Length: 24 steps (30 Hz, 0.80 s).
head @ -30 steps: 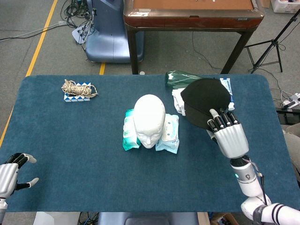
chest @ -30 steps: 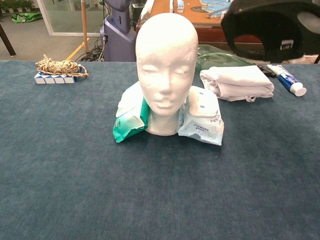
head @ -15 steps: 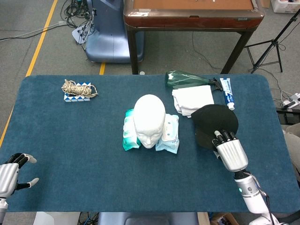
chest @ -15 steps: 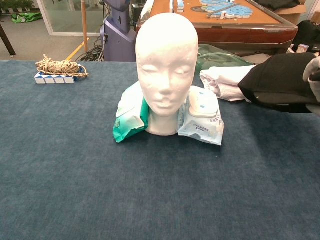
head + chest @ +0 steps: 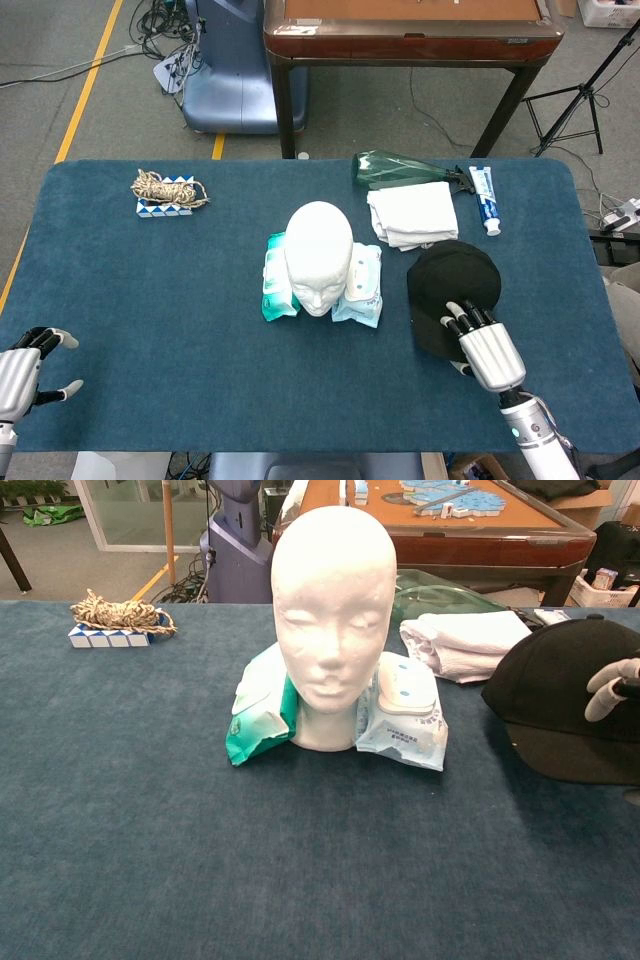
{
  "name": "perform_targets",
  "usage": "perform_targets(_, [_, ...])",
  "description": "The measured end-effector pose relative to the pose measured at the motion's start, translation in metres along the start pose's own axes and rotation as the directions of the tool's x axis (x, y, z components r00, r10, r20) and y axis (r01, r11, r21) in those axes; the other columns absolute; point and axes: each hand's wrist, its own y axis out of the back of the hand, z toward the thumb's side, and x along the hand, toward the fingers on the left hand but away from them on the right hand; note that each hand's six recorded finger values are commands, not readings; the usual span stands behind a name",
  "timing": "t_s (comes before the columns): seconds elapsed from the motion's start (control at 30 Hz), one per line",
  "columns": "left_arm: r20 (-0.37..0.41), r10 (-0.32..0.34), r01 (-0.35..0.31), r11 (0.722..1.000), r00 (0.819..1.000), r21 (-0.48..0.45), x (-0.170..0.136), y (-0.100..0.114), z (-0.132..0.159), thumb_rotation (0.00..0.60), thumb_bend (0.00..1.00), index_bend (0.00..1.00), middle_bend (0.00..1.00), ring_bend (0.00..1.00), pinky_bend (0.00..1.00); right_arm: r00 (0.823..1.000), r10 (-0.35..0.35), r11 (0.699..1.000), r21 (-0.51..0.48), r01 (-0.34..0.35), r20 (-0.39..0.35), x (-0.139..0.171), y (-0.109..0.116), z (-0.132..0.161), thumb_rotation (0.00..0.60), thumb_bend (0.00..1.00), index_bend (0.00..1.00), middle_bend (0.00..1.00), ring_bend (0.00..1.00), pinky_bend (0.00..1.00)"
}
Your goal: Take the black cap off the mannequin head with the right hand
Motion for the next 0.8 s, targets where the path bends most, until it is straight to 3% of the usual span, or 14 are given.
perform_targets(0.3, [-0.002,0.001,-0.001,1.0,1.0,0.0,0.001,0.0,0.0,0.6,0.07,0.41,0.34,0.21,0.43,0.991,0.096,0.994,-0.047,-0.101,-0.092,0.006,-0.01,0.009,0.6,0.0,0.18,0.14,0.06,0.28])
perform_targets(0.57, [-0.001,0.0,0.0,1.0,1.0,0.001,0.0,0.0,0.0,0.6,0.07,0.41,0.34,0.21,0.43,0.978,0.122,0.981,-0.132,-0.146,-0.171,0.01,-0.01,0.018,0.6,0.0,0.18,0.13,0.05,0.27])
perform_targets(0.67, [0.0,0.0,0.0,1.0,1.0,0.002,0.0,0.0,0.0,0.6,0.07,0.41,0.34,0.21,0.43,0.974,0.111,0.977,-0.16,-0.143,-0.196,0.011,-0.006,0.022,0.6,0.0,0.18,0.13,0.05,0.27])
perform_targets(0.8, [0.0,0.0,0.0,1.0,1.0,0.002,0.0,0.0,0.0,0.6,0.07,0.41,0.34,0.21,0.43,0.985,0.059,0.984,-0.156,-0.084,-0.162,0.012,0.005,0.016,0.6,0.0,0.18,0.14,0.05,0.27])
